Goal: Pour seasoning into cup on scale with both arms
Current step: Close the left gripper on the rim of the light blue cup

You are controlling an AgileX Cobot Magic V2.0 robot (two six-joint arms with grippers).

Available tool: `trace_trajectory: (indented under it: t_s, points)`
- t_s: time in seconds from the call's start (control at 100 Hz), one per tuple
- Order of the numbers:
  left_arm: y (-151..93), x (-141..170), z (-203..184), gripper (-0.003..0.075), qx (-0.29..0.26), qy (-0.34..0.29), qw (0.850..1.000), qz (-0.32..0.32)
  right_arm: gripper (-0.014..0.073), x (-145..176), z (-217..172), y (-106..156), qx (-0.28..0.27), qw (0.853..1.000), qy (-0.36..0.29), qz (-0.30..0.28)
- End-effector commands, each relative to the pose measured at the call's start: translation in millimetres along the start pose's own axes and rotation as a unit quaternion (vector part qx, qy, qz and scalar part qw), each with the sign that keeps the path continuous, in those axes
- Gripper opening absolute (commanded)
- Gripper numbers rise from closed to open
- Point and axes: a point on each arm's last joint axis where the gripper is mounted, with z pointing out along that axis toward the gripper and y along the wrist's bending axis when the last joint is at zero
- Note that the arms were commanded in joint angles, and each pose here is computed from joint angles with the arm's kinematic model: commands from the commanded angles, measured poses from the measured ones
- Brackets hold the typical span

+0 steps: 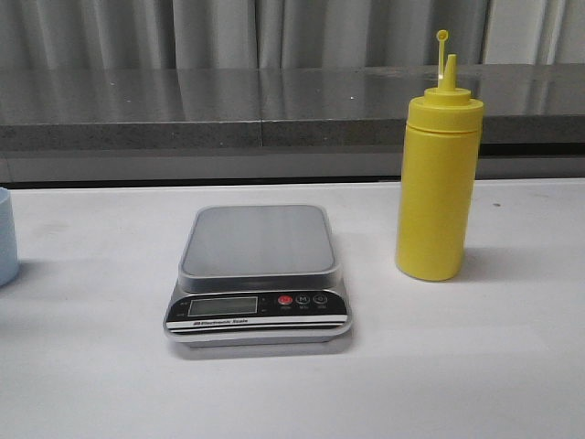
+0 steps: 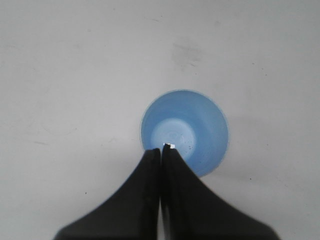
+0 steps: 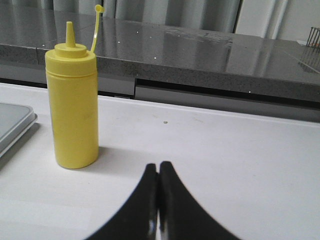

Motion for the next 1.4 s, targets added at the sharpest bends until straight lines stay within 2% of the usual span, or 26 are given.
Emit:
trace_trajectory:
  t_s: [0.0, 0.07, 0.24, 0.33, 0.46, 0.71, 1.11, 1.39]
  points:
    - [-1, -13, -15, -0.0001, 0.005, -0.049, 0.999, -0.003, -0.0068, -8, -2, 0, 0.002, 0.999, -0.048, -0.006]
    - [-1, -14, -15, 0.0058, 0.004, -0.053, 0.999, 0.002, -0.0068, -8, -2, 0, 0.002, 0.999, -0.048, -0.006]
    - [-1, -16, -15, 0.0264, 0.004, -0.061, 0.998, 0.002, -0.0068, -8, -2, 0, 0.002, 0.999, -0.048, -0.006]
    - [-1, -16, -15, 0.0318, 0.004, -0.062, 0.998, 0.002, -0.0068, -8, -2, 0, 0.002, 0.999, -0.048, -0.006]
    - [-1, -17, -11, 0.0325, 0.003, -0.066, 0.998, 0.001, -0.0068, -8, -2, 0, 0.002, 0.999, -0.048, -0.006]
    - [3, -13, 26, 0.0342, -0.002, -0.014, 1.000, -0.003, -0.0068, -8, -2, 0, 0.002, 0.999, -0.048, -0.006]
    - [8, -6, 73, 0.0342, -0.007, 0.028, 0.999, -0.013, -0.0068, -8, -2, 0, 0.002, 0.999, -0.048, -0.006]
    - [9, -4, 84, 0.0335, -0.008, 0.036, 0.999, -0.018, -0.0068, -8, -2, 0, 0.002, 0.999, -0.048, -0.006]
